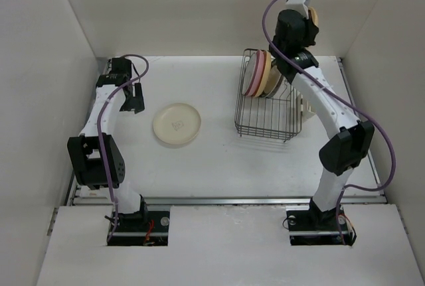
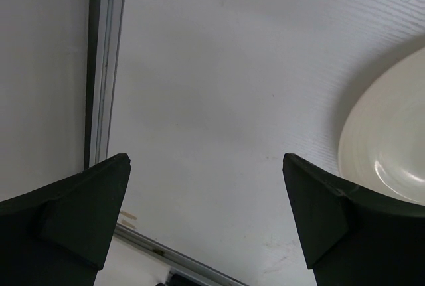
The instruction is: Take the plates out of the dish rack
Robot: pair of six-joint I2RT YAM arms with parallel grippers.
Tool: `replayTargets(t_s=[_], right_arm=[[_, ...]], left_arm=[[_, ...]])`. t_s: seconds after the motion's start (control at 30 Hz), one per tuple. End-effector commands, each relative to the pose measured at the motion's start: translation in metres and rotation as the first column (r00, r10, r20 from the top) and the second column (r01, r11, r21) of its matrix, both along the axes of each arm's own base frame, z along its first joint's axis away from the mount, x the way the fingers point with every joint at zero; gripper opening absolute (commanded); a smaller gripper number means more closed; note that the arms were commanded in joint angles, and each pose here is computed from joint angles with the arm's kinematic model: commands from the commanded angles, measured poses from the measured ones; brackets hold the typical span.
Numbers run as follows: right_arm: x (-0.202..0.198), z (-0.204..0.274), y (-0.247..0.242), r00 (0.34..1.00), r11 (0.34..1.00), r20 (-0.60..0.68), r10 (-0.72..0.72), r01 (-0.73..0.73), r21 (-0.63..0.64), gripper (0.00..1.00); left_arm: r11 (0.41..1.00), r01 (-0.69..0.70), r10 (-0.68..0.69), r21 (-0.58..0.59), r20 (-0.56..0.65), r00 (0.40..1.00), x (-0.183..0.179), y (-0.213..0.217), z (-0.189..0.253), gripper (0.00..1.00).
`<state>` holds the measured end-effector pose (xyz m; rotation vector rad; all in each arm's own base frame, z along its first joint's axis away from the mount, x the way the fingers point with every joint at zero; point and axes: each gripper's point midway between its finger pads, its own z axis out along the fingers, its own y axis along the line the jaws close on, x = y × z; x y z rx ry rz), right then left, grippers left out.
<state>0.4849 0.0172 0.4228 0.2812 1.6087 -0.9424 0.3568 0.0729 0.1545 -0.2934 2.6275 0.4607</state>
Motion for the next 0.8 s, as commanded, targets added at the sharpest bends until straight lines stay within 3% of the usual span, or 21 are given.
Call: replayTargets(t_s=[0.0,0.03,0.1,0.13,0.23,0.27,0.33,0.37,0.5,0.6,0.77], right_arm=[[-0.016,0.047,0.054,0.963,0.966,0.158,0.217,-0.235,0.104,0.0],[-0.011,0.039,0.094,0.914,0.908,0.115,0.388,-0.401,0.121,0.0],[-0.007,0.026,0.145,0.815,0.777,0.166,0.556,-0.58,0.244,0.0],[-0.008,0.005,0.193,0.681,0.624,0.149,0.717,-0.722,0.297,0.0],[-0.019,-0.022,0.263,0.469,0.364,0.214,0.857,-0.844,0.393,0.0],[-0.031,-0.039,0.3,0.351,0.237,0.221,0.91,-0.877,0.418,0.0],[-0.033,-0.076,0.333,0.286,0.161,0.197,0.938,-0.861,0.483,0.0],[-0.042,-0.088,0.356,0.224,0.098,0.194,0.955,-0.856,0.507,0.0],[-0.044,-0.162,0.402,0.132,0.02,0.14,0.981,-0.793,0.609,0.0],[-0.041,-0.185,0.417,0.115,-0.021,0.17,0.979,-0.767,0.641,0.0],[-0.029,-0.244,0.433,0.125,0.024,0.095,0.988,-0.721,0.693,0.0]], left_arm=[[1.0,0.011,-0.011,0.014,0.016,1.0,0.004,0.002,0.015,0.99],[1.0,0.018,-0.018,0.0,0.019,1.0,0.005,-0.001,0.017,0.99],[0.997,0.067,-0.066,-0.032,0.032,0.997,0.007,-0.009,0.022,0.99],[0.995,0.085,-0.083,-0.044,0.043,0.996,0.007,-0.012,0.025,1.0],[0.992,0.108,-0.105,-0.067,0.046,0.993,0.005,-0.017,0.027,1.0],[0.991,0.112,-0.11,-0.077,0.038,0.993,0.004,-0.018,0.024,1.0],[0.991,0.113,-0.11,-0.077,0.038,0.993,0.004,-0.018,0.024,1.0],[0.991,0.112,-0.11,-0.079,0.029,0.994,0.002,-0.019,0.021,1.0],[0.992,0.107,-0.106,-0.071,0.028,0.994,-0.001,-0.017,0.021,1.0],[0.995,0.092,-0.091,-0.043,0.024,0.996,-0.002,-0.012,0.022,1.0],[0.995,0.087,-0.087,-0.039,-0.011,0.996,-0.003,-0.01,0.014,1.0]])
